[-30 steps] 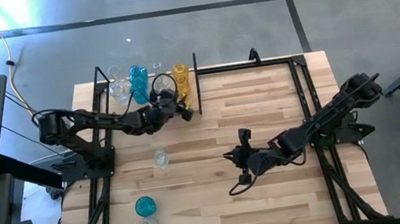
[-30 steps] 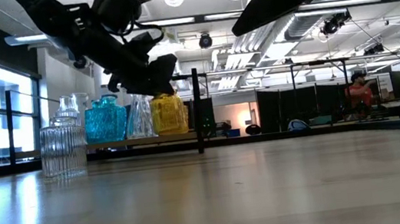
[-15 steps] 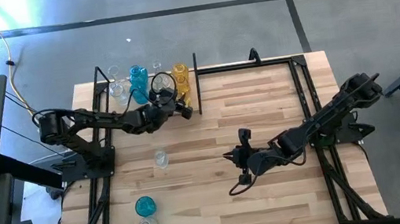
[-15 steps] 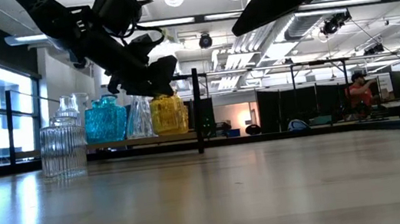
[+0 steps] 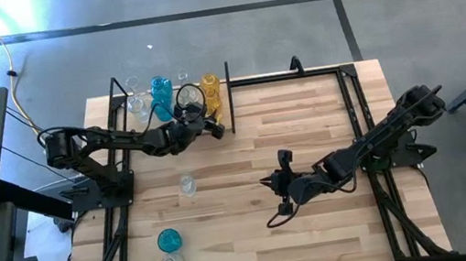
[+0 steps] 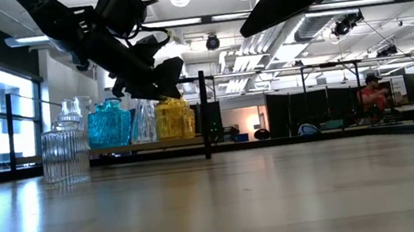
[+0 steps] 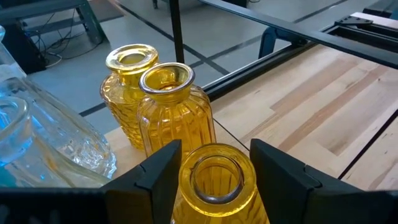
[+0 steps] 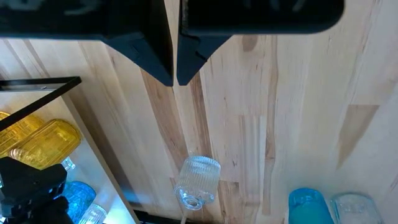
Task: Sort vases onto shelf
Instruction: Put the yellow vase on the shelf aligned with the other yellow vase
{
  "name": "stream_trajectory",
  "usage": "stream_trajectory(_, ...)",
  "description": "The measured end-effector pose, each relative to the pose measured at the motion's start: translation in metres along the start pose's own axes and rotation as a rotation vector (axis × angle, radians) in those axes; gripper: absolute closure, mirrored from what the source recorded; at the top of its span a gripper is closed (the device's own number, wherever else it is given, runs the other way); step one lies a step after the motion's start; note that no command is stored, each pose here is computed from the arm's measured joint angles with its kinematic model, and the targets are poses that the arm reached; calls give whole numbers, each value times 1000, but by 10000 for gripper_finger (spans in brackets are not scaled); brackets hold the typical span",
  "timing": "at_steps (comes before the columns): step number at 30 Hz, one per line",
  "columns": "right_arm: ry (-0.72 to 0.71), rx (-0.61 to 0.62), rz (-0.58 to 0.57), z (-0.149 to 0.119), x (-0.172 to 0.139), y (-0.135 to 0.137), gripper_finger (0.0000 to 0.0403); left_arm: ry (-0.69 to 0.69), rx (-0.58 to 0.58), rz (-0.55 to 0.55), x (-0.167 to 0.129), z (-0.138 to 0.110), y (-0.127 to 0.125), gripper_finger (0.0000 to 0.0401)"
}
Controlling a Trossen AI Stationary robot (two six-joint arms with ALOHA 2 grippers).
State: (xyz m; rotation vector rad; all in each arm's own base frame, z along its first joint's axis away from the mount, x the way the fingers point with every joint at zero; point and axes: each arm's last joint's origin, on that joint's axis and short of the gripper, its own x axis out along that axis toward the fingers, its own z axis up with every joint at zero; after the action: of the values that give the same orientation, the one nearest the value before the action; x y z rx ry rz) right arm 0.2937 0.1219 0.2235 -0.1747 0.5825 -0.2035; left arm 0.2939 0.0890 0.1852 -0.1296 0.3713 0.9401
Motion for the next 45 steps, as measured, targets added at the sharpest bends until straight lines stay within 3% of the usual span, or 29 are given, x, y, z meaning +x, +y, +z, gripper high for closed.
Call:
stream_trajectory(8,0,0,0,0,0,0,401,-6,9,8,0,0,0,214)
stream_trajectory(22,6,-4,0,-1,0,0,401,-28,78,-4,-6,3,-6,163)
stream_trajectory(36,19,-13,-2,-2,0,0,401,-174,265,-62,-51,43,-49,166)
stream_trajectory(40,21,-12,-3,-2,0,0,401,-133,279,-95,-73,43,-47,201)
stream_trajectory(45,14,-55,-1,-5,1,0,401,-87,296,-127,-92,28,-36,304)
